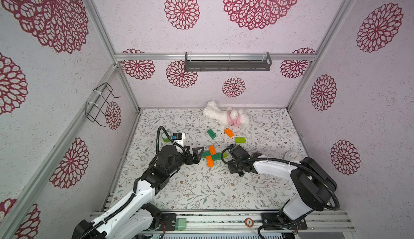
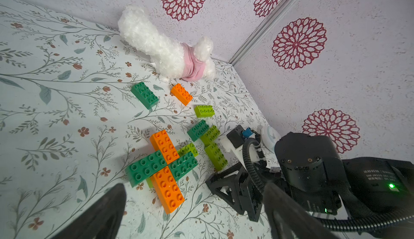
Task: Assemble a small pinwheel with lego
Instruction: Pick up the lego brick from the center of the board, then assemble the lego brick with the lego brick.
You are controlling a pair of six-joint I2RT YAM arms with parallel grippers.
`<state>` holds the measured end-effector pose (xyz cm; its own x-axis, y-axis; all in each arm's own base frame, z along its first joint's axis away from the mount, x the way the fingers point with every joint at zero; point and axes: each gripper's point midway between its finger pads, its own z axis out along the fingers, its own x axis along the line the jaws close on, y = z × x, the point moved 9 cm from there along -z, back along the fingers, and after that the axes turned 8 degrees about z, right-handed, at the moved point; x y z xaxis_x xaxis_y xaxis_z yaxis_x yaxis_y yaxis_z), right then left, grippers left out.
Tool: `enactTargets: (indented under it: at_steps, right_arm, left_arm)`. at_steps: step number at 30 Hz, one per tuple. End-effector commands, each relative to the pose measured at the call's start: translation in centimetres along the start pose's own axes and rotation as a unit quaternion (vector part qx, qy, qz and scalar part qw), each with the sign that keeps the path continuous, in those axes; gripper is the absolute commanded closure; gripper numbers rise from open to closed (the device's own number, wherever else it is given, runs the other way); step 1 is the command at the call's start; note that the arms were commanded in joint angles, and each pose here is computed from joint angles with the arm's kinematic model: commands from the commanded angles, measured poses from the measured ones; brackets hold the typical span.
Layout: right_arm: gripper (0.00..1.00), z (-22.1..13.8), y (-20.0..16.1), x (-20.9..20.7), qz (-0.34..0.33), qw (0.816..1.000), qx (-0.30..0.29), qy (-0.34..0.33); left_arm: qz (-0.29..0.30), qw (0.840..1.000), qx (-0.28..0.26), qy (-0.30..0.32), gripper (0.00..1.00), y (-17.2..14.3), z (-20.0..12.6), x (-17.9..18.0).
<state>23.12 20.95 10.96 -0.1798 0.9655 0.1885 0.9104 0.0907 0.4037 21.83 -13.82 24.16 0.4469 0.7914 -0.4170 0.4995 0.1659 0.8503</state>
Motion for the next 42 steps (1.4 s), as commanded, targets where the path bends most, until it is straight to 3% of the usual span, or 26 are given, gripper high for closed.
enactTargets:
  at_steps: [1, 8, 13, 19, 28, 31, 36, 42]
  right_arm:
    - [0.62, -0.3, 0.6, 0.5, 0.004, 1.0, -0.009, -0.006]
    - [0.74, -1.4, 1.4, 1.1, 0.007, 1.0, -0.02, 0.006]
    - [0.75, -4.1, 2.8, 3.2, -0.007, 0.999, -0.038, 0.03]
    - [0.79, -6.1, 5.1, 5.8, 0.003, 0.998, -0.042, 0.054]
    - [0.8, -3.9, 7.8, 8.7, -0.008, 0.998, -0.031, 0.054]
    - [0.8, -2.7, 8.3, 9.3, -0.013, 0.999, -0.019, 0.046]
    - [0.8, -1.7, 8.7, 10.0, -0.015, 0.999, -0.005, 0.038]
    - [0.81, -1.1, 8.9, 10.7, -0.02, 0.999, 0.0, 0.032]
  left_arm:
    - [-0.002, 1.0, -0.013, 0.006, 0.03, 0.2, -0.3, 0.1]
    - [-0.016, 0.999, -0.012, 0.035, 0.03, -0.1, -0.9, 0.7]
    - [-0.039, 0.998, -0.029, 0.037, 0.03, -1.1, -2.6, 1.0]
    - [-0.039, 0.995, -0.039, 0.083, 0.03, -3.5, -5.1, 2.4]
    - [0.014, 0.999, -0.041, 0.013, 0.03, -5.3, -4.8, 2.0]
    - [0.035, 0.999, -0.038, 0.016, 0.03, -6.2, -4.7, 2.4]
    - [0.05, 0.997, -0.041, -0.033, 0.03, -6.2, -4.9, 1.6]
    - [0.058, 0.997, -0.035, -0.042, 0.03, -6.2, -4.6, 1.3]
